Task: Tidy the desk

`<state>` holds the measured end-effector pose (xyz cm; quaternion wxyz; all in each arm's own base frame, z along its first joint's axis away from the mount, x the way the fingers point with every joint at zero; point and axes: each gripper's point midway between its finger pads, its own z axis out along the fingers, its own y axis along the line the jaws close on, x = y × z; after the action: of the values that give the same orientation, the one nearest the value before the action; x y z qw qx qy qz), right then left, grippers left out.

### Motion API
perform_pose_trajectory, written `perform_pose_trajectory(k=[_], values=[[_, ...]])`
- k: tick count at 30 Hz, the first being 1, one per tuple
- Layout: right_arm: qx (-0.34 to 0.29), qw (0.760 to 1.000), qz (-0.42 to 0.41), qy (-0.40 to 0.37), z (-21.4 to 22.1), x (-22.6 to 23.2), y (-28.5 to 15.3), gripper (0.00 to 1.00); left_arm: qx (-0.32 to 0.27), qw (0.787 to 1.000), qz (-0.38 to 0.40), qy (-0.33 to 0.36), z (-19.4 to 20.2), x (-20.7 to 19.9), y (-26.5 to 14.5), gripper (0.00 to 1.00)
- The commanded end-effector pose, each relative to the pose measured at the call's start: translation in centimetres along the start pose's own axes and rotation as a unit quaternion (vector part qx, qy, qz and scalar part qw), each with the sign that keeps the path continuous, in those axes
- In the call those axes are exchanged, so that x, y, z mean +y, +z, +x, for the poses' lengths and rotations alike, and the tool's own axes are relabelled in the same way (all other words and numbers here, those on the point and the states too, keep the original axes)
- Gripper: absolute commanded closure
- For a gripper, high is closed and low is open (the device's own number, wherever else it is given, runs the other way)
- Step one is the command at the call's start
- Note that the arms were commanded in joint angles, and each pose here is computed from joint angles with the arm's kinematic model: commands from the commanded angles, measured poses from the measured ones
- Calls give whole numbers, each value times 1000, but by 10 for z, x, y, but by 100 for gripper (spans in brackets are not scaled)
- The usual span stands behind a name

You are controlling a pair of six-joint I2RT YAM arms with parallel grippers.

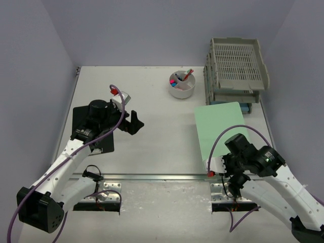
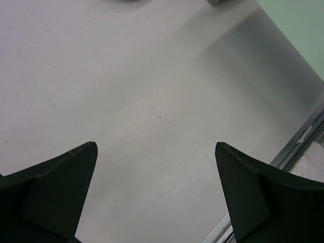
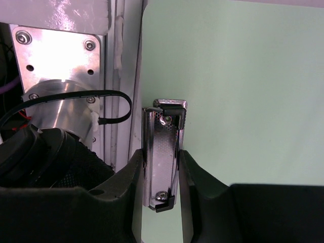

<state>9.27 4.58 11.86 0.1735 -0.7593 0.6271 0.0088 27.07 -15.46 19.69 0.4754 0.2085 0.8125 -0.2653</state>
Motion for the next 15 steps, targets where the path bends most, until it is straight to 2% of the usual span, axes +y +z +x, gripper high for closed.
perform_pose_trajectory(k=[1, 7, 15], values=[[42, 999, 14, 31, 14, -1, -13, 100, -33, 999, 4, 12, -24, -2, -1, 0], [62, 997, 30, 18, 15, -17, -19, 100, -32, 999, 11, 20, -27, -3, 0, 0], [39, 998, 25, 43, -9, -44, -25, 100, -32, 999, 14, 30, -31, -3, 1, 0]])
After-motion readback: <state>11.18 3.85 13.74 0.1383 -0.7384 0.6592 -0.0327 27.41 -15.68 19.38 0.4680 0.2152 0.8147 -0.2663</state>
